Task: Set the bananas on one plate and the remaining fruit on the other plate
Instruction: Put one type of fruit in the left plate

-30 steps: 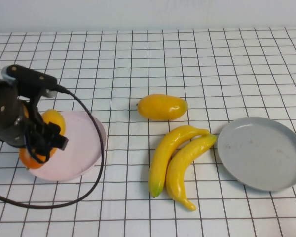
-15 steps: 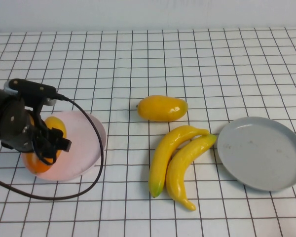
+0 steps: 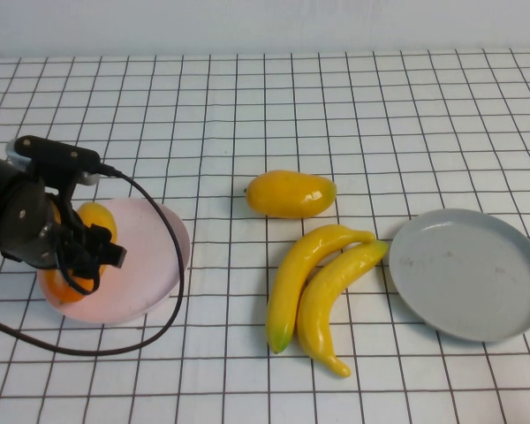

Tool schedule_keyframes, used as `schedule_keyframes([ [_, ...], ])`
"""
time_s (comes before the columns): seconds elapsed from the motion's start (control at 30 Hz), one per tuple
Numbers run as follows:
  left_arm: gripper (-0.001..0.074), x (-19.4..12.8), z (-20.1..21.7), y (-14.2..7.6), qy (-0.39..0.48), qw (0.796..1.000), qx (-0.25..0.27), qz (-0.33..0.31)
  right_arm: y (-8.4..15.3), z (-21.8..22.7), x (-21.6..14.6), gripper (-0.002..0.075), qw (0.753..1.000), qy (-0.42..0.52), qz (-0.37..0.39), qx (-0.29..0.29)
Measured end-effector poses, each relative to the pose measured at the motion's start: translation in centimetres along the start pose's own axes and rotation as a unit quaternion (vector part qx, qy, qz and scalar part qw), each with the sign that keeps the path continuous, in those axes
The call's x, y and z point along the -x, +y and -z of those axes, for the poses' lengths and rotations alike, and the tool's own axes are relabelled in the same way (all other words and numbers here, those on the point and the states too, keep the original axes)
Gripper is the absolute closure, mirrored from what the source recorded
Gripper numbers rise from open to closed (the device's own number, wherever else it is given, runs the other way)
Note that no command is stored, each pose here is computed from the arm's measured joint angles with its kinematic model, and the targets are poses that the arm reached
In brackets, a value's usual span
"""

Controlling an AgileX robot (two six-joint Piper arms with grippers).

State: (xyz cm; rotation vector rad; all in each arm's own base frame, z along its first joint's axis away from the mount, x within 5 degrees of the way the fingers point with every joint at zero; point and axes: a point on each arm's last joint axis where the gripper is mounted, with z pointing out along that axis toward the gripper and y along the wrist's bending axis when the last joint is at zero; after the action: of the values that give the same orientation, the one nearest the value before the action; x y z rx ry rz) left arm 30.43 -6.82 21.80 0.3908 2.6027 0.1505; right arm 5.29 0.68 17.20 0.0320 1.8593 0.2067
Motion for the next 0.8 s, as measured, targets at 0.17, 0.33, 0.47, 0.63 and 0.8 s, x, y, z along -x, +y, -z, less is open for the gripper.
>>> schedule_keyframes([
  [0.17, 0.0307, -0.08, 0.0, 0.03, 0.004, 1.0, 0.002, 0.003, 0.0, 0.0, 0.0, 0.0742, 1.0, 0.0, 0.0, 0.0],
  [0.33, 0.0308, -0.24, 0.0, 0.1, 0.013, 1.0, 0.006, 0.003, 0.0, 0.0, 0.0, 0.0742, 1.0, 0.0, 0.0, 0.0],
  [0.47, 0.0309, -0.24, 0.0, 0.14, 0.013, 1.0, 0.008, 0.0, 0.0, 0.0, 0.0, 0.0742, 1.0, 0.0, 0.0, 0.0],
  [0.63, 0.0309, -0.27, 0.0, 0.0, 0.015, 1.0, 0.0, 0.01, 0.0, 0.0, 0.0, 0.0742, 1.0, 0.0, 0.0, 0.0],
  [0.8, 0.0172, -0.3, -0.17, -0.11, 0.017, 1.0, -0.005, -0.001, 0.0, 0.0, 0.0, 0.0742, 1.0, 0.0, 0.0, 0.0],
])
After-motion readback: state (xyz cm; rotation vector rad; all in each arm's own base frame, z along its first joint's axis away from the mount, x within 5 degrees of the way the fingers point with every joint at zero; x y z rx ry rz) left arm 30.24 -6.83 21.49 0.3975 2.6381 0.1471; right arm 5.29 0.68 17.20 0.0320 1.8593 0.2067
